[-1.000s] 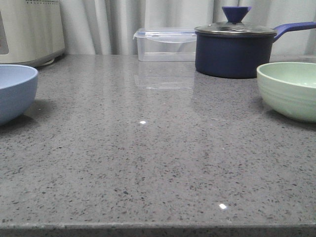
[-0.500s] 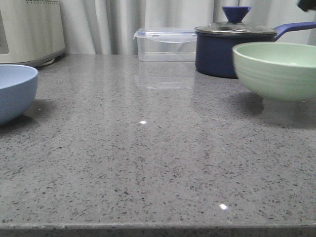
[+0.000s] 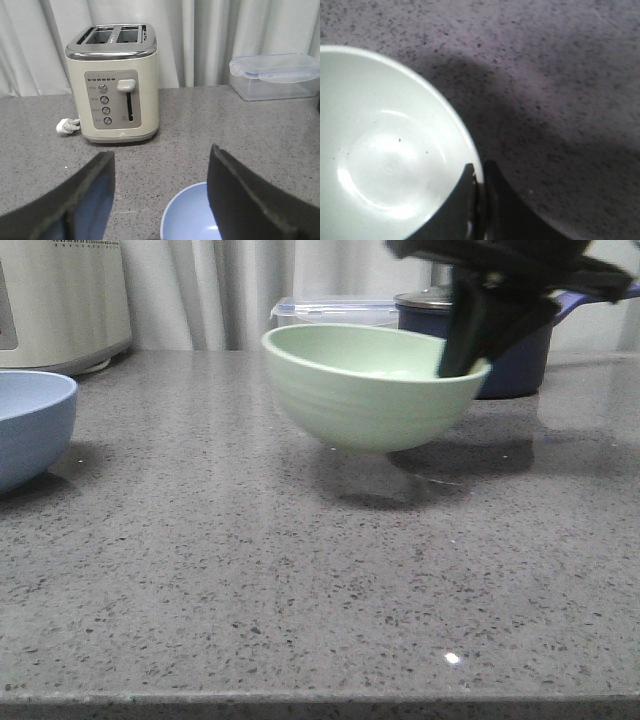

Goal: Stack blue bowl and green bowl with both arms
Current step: 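Carry the green bowl toward the table center and set it down, then open the right gripper and raise it beside the green bowl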

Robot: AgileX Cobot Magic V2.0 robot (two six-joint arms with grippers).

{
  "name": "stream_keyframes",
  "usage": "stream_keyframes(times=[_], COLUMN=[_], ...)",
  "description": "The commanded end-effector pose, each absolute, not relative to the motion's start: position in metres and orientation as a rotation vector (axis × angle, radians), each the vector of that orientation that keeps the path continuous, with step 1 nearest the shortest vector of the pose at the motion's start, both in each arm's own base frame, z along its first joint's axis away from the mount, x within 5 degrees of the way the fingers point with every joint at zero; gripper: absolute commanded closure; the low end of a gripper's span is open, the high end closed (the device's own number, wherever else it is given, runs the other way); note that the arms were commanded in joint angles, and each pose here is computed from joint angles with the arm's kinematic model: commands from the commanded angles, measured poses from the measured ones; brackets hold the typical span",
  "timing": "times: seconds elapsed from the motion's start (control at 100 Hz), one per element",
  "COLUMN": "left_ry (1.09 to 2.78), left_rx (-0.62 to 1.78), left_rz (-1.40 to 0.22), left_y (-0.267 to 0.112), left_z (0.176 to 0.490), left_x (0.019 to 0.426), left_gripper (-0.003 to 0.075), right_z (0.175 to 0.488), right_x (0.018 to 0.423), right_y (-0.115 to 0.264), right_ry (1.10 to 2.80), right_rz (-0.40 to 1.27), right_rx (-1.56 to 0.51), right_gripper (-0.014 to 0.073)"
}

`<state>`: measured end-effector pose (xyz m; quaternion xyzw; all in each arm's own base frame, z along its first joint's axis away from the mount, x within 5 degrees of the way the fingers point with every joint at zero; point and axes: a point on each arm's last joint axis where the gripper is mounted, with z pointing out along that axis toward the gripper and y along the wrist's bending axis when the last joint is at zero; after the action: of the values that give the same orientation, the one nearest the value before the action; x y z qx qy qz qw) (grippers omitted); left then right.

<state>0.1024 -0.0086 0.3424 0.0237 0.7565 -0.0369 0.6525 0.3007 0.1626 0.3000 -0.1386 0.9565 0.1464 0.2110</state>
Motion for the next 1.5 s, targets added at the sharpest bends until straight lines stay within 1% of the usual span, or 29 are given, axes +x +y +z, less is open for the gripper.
stream_keyframes(times=[0.0, 0.15, 0.35, 0.43, 0.5, 0.65, 0.69, 0.72, 0.82, 0.99, 1.14, 1.36, 1.43, 1.49], left_ry=[1.612, 1.614, 1.614, 1.614, 1.614, 1.614, 1.614, 1.614, 1.614, 1.614, 1.614, 1.614, 1.614, 1.614], left_rx=[0.039, 0.039, 0.039, 0.039, 0.039, 0.039, 0.039, 0.039, 0.039, 0.039, 0.039, 0.039, 0.039, 0.039], left_rz=[-0.085, -0.085, -0.085, -0.085, -0.085, -0.085, -0.085, -0.085, -0.085, -0.085, -0.085, -0.085, -0.085, -0.085], left_y=[-0.008, -0.008, -0.008, -0.008, -0.008, -0.008, -0.008, -0.008, -0.008, -0.008, -0.008, -0.008, -0.008, -0.008], left_z=[0.361, 0.361, 0.361, 0.361, 0.361, 0.361, 0.361, 0.361, 0.361, 0.361, 0.361, 0.361, 0.361, 0.361], left_x=[0.104, 0.104, 0.104, 0.104, 0.104, 0.104, 0.104, 0.104, 0.104, 0.104, 0.104, 0.104, 0.104, 0.104], left_gripper=[0.0312, 0.0312, 0.0312, 0.0312, 0.0312, 0.0312, 0.0312, 0.0312, 0.0312, 0.0312, 0.0312, 0.0312, 0.0312, 0.0312], right_z=[0.323, 0.319, 0.31, 0.308, 0.308, 0.308, 0.308, 0.309, 0.311, 0.328, 0.341, 0.35, 0.349, 0.346], right_x=[0.303, 0.309, 0.313, 0.313, 0.313, 0.313, 0.313, 0.313, 0.312, 0.304, 0.291, 0.269, 0.264, 0.262], right_y=[0.177, 0.197, 0.203, 0.203, 0.203, 0.203, 0.203, 0.203, 0.203, 0.197, 0.188, 0.175, 0.172, 0.17], right_ry=[2.541, 2.542, 2.566, 2.576, 2.576, 2.576, 2.576, 2.575, 2.571, 2.514, 2.473, 2.44, 2.439, 2.445], right_rz=[0.463, 0.476, 0.471, 0.468, 0.468, 0.468, 0.468, 0.468, 0.47, 0.474, 0.472, 0.481, 0.481, 0.478], right_rx=[-0.422, -0.475, -0.489, -0.491, -0.491, -0.491, -0.491, -0.491, -0.491, -0.49, -0.49, -0.483, -0.482, -0.484], right_gripper=[0.0675, 0.0675, 0.0674, 0.0657, 0.0595, 0.0384, 0.0349, 0.034, 0.034, 0.034, 0.034, 0.0342, 0.0368, 0.042])
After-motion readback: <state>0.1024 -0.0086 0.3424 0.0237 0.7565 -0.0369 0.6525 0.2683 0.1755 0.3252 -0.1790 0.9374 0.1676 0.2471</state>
